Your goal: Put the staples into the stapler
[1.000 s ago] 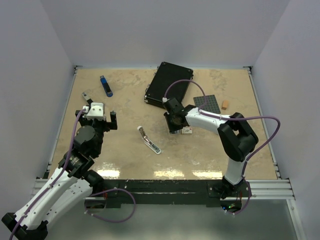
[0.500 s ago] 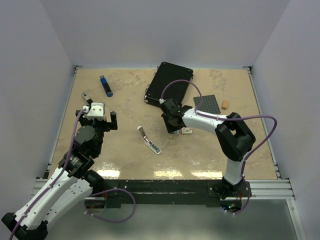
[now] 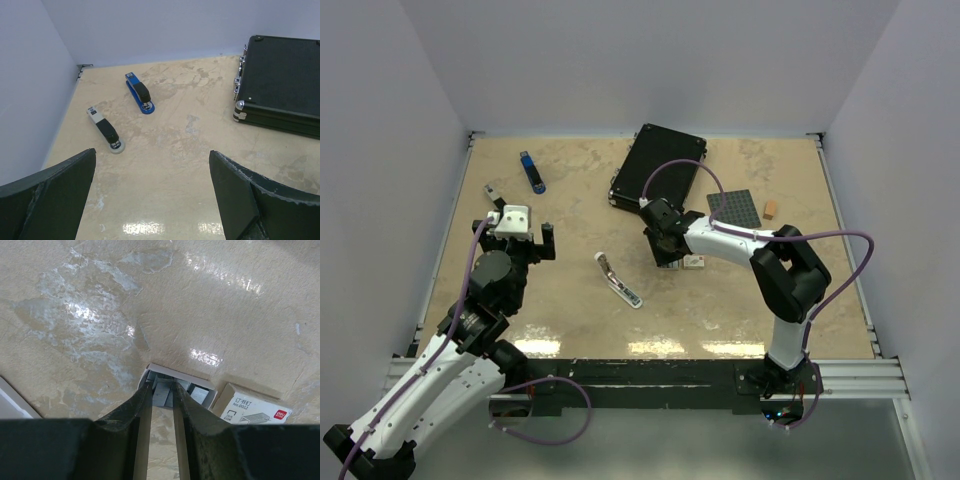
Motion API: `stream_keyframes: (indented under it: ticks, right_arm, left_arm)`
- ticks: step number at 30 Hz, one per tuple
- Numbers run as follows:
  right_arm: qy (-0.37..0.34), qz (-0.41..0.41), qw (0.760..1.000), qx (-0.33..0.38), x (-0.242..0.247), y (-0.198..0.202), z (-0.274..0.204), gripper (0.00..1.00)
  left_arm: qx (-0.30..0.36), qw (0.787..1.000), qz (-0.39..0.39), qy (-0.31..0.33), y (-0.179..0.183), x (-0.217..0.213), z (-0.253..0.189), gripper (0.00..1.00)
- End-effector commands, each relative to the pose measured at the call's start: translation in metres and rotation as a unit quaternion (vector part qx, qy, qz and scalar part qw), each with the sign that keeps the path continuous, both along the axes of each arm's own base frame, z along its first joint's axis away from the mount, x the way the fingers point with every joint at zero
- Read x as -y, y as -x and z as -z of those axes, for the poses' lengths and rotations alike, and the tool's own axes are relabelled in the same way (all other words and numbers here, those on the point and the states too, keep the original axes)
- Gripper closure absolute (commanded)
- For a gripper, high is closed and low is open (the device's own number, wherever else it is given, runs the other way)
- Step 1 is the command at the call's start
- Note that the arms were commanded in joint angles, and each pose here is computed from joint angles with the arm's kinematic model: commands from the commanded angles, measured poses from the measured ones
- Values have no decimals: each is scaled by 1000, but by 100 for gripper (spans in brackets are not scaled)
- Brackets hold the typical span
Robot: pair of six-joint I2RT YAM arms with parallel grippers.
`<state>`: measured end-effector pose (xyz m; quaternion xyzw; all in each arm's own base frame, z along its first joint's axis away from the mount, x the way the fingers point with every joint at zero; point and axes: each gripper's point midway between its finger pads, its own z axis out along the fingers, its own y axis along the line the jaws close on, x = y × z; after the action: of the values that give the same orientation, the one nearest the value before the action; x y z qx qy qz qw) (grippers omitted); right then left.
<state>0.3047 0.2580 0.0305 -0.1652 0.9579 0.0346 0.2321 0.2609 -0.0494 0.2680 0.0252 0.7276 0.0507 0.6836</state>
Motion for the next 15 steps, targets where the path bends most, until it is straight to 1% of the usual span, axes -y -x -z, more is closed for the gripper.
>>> stream_keyframes:
  ticks: [1,6,12,15]
  right_arm:
    - [-5,-15,1000,-3,-11,3,-6,73]
    - [-4,-25,1000,-9,-17,7,-3,73]
    - [13,-18,1000,-2,-11,6,-2,73]
    - [-5,-32,999,3,-17,7,-11,74]
  left_arm:
    - [3,1000,-2,7,-2,0,0,0]
    - [1,1000,-1,5,-2,0,1,0]
    - [-2,1000,1,4,-2,1,3,0]
    - [-1,1000,2,6,-2,2,2,0]
